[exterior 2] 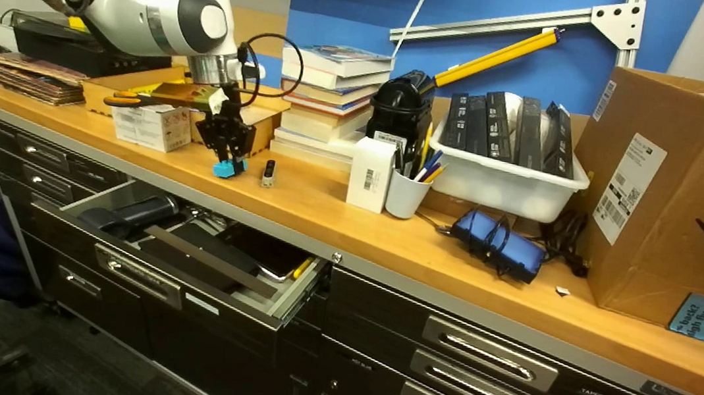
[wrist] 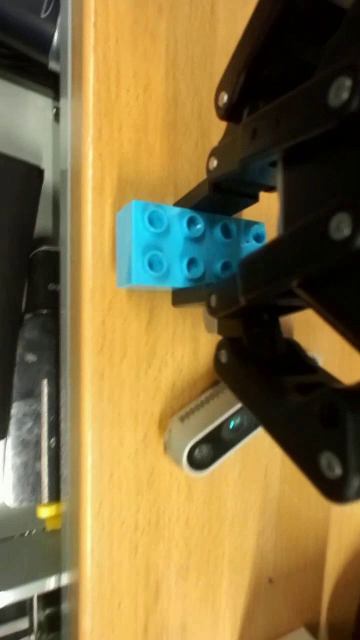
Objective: Pick up the blue block from the countertop, put it in the drawer and close the drawer.
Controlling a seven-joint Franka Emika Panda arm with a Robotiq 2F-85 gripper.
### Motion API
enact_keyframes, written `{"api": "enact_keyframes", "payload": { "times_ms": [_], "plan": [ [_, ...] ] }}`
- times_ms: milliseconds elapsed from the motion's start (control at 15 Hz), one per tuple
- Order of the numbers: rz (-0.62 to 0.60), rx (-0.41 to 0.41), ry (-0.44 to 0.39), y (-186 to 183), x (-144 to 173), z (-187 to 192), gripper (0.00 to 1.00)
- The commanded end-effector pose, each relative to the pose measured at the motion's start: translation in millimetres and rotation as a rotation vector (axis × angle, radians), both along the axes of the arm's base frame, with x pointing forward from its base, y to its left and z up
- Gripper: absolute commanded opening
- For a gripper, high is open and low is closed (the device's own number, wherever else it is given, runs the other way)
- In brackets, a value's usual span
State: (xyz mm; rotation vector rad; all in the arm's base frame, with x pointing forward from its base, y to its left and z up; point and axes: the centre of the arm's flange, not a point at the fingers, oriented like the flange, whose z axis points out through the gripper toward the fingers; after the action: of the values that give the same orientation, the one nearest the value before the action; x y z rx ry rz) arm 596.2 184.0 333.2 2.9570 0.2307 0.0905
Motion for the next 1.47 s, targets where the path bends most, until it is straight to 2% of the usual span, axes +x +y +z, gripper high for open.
{"api": "enact_keyframes", "payload": {
  "times_ms": [0,200,400,533,733,933,1400],
  "plan": [
    [-0.042,-0.023,0.057,-70,-30,28,0.13],
    [-0.128,-0.007,0.102,-114,-50,21,0.13],
    [-0.156,0.0,0.144,-128,-77,0,0.13],
    [-0.141,-0.027,0.19,-130,-94,-24,0.13],
    [-0.11,-0.075,0.23,-126,-111,-66,0.13],
    [-0.066,-0.114,0.242,-121,-121,-87,0.13],
    [0.008,-0.054,0.174,-87,-121,-86,0.14]
  ]
}}
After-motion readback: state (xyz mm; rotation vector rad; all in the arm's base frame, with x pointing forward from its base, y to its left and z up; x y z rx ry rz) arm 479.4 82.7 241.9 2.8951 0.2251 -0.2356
